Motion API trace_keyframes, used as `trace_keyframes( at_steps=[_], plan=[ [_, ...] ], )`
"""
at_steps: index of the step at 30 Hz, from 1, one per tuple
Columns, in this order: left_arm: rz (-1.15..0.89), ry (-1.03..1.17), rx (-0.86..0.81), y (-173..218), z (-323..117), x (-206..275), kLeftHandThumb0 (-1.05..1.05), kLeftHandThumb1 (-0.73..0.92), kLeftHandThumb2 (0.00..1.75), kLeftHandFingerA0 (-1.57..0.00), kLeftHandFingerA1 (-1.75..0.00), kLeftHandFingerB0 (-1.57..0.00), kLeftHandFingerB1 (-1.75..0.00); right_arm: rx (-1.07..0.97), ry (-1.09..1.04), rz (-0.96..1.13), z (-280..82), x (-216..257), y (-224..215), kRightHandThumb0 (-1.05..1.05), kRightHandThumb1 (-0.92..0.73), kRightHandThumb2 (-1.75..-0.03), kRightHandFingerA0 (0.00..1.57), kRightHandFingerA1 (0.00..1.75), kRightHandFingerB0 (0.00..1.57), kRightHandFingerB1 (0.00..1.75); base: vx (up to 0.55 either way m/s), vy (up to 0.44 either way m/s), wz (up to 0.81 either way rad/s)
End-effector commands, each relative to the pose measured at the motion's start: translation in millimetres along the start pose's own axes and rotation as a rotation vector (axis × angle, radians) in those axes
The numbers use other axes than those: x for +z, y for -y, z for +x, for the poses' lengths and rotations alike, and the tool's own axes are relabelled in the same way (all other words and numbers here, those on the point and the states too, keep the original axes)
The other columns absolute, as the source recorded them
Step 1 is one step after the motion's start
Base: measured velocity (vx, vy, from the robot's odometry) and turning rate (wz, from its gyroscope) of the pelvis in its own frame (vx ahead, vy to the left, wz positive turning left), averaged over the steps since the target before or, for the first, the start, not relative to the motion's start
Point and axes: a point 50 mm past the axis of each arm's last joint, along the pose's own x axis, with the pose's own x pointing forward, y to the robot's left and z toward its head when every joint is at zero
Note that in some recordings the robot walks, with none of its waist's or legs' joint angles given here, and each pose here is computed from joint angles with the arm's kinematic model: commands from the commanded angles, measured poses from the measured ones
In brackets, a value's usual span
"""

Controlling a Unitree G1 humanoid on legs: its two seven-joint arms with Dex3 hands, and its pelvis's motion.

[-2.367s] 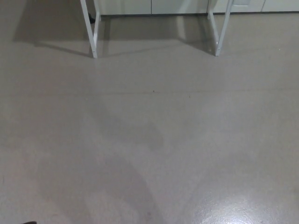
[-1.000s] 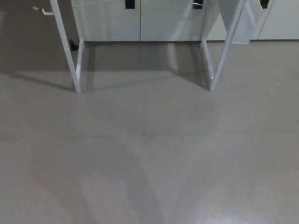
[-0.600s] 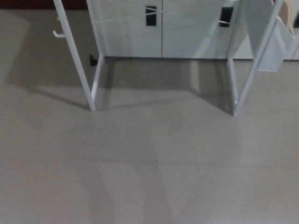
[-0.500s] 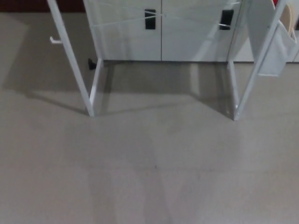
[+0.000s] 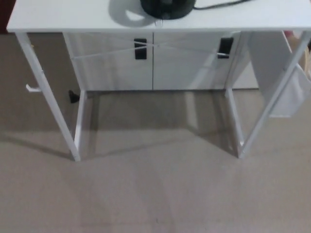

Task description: The robot walk towards a table in front and click the button on the base of the boilling pot using its left middle finger

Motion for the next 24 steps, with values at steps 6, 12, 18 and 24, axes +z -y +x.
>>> trace_keyframes(
  at_steps=[6, 12, 18, 24],
  plan=[
    [0.061, 0.005, -0.001, -6.9, -0.5, 1.6, 0.01, 0.40, 0.86, -0.26, -0.58, -0.10, -0.49, -0.013, 0.004, -0.030, -0.3, -0.5, 2.4, -0.12, -0.61, -0.57, 0.67, 0.57, 0.54, 0.43, 0.37, -0.125, 0.20],
    [0.067, 0.010, 0.007, -6.6, -0.9, 2.0, 0.02, 0.39, 0.86, -0.30, -0.59, -0.12, -0.49, -0.002, 0.013, -0.040, 0.1, 0.3, 2.2, -0.11, -0.61, -0.57, 0.68, 0.59, 0.54, 0.44, 0.24, -0.059, -0.04],
    [0.091, 0.019, 0.002, -5.4, -0.5, 4.0, 0.02, 0.40, 0.86, -0.31, -0.60, -0.12, -0.49, -0.003, 0.010, -0.064, 1.4, 2.0, 3.4, -0.10, -0.62, -0.58, 0.66, 0.57, 0.54, 0.43, 0.17, 0.158, -0.12],
    [0.094, 0.024, -0.006, -5.1, 1.6, 6.9, 0.02, 0.40, 0.86, -0.31, -0.60, -0.11, -0.49, -0.010, 0.013, -0.068, 3.3, 4.2, 5.1, -0.08, -0.62, -0.57, 0.67, 0.57, 0.55, 0.43, 0.15, 0.263, -0.03]
  ],
)
